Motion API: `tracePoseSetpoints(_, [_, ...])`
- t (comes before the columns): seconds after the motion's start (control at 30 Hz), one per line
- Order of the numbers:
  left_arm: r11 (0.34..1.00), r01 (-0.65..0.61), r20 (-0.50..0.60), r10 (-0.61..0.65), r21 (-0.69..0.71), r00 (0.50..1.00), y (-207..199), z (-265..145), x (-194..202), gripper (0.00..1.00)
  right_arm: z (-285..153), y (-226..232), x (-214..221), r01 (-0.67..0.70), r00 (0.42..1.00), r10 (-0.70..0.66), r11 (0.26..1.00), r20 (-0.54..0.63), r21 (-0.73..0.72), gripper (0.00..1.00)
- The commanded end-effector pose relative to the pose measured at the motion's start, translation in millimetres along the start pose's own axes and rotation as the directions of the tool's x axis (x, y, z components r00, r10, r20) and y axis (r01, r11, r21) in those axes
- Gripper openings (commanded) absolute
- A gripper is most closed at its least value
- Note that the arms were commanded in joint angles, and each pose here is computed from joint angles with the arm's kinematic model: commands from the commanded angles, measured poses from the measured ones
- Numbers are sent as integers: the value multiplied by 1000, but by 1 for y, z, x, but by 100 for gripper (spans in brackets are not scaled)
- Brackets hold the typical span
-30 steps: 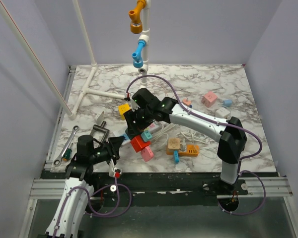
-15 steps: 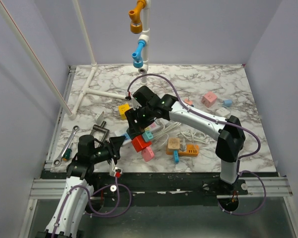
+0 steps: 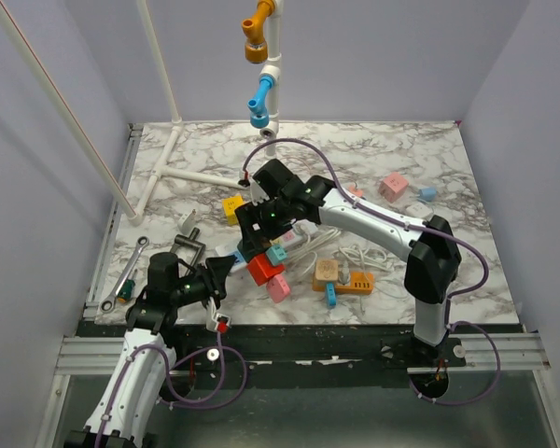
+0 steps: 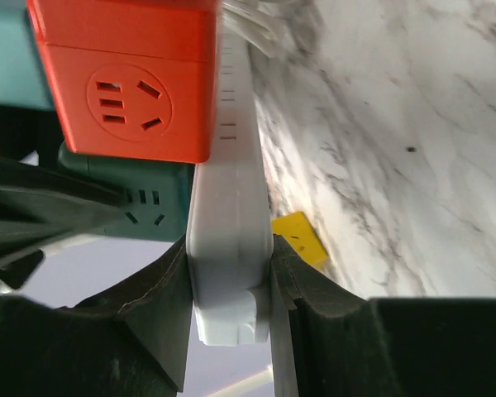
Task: Pull the plug off the socket
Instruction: Remove the plug from the socket.
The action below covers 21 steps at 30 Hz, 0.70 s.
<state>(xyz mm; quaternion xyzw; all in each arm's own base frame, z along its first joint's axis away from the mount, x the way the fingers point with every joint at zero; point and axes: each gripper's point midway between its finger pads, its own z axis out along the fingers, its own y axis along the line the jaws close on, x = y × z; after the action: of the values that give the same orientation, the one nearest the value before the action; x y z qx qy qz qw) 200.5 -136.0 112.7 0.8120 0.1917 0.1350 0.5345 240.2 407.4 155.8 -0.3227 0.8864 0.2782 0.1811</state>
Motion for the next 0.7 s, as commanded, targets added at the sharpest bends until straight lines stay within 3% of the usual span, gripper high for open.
tracePoseSetpoints(0.0, [877,-419,70,415,235,907,-51,0,-5,0,-30,-12,9,-83,997,83,997,1,-5,99])
tracePoseSetpoints(0.17, [878,-419,67,416,230,907,-50,1,-5,0,-32,-8,1,-79,993,80,997,90,-12,100])
tracePoseSetpoints(0.37, [874,-432,63,429,224,901,-48,2,-3,0,-14,-7,-2,-77,993,72,996,91,53,100])
tracePoseSetpoints(0.67, [871,-439,56,438,222,897,-47,3,0,0,12,11,-2,-50,994,48,999,93,14,100])
